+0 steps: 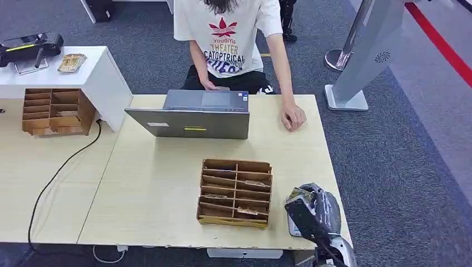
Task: Pass the card to the sensor for recognition and then transmit it.
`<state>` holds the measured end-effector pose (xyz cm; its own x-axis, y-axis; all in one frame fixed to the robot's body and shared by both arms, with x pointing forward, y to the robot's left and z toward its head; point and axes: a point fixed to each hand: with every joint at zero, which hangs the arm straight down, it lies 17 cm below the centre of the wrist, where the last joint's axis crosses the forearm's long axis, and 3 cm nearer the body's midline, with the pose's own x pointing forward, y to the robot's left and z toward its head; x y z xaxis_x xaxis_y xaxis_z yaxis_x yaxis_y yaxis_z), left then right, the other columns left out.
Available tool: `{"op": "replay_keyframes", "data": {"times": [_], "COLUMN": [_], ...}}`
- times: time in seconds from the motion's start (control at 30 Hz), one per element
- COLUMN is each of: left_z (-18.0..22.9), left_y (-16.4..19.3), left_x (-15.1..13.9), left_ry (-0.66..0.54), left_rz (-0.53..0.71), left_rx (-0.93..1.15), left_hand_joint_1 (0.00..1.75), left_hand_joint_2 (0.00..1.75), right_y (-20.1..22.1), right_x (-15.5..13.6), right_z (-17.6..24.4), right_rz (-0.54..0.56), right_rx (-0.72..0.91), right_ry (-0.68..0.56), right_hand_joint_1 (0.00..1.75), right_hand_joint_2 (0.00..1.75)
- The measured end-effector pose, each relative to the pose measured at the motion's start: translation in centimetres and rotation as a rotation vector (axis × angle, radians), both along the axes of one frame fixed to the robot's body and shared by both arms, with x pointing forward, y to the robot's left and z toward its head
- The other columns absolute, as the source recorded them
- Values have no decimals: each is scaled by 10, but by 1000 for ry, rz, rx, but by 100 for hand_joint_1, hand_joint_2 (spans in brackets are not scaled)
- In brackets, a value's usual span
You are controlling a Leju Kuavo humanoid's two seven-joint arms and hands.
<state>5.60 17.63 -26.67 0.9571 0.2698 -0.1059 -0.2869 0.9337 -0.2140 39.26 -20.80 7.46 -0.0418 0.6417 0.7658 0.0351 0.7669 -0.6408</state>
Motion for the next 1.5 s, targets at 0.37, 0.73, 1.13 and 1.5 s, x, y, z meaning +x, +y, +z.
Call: {"op": "replay_keyframes", "data": {"times": [0.37, 0.73, 1.13, 1.5], "left_z": [0, 0, 0, 0], "left_y": [0, 0, 1, 1], "left_x": [-1, -2, -2, -3], "left_ry": [1, 7, 11, 14], "left_rz": [-9, -11, -12, -14], "left_rx": [0, -1, 4, 4], "left_hand_joint_1": [0, 0, 0, 0], "left_hand_joint_2": [0, 0, 0, 0], "right_y": [-23, -29, -43, -47], "right_x": [3, 2, 1, 2], "right_z": [-30, -48, -73, -79], "right_rz": [-56, -62, -86, -100], "right_rx": [-15, -25, -8, -25], "right_ry": [76, 121, 189, 198], "right_hand_joint_1": [175, 175, 175, 175], "right_hand_joint_2": [175, 175, 175, 175]}}
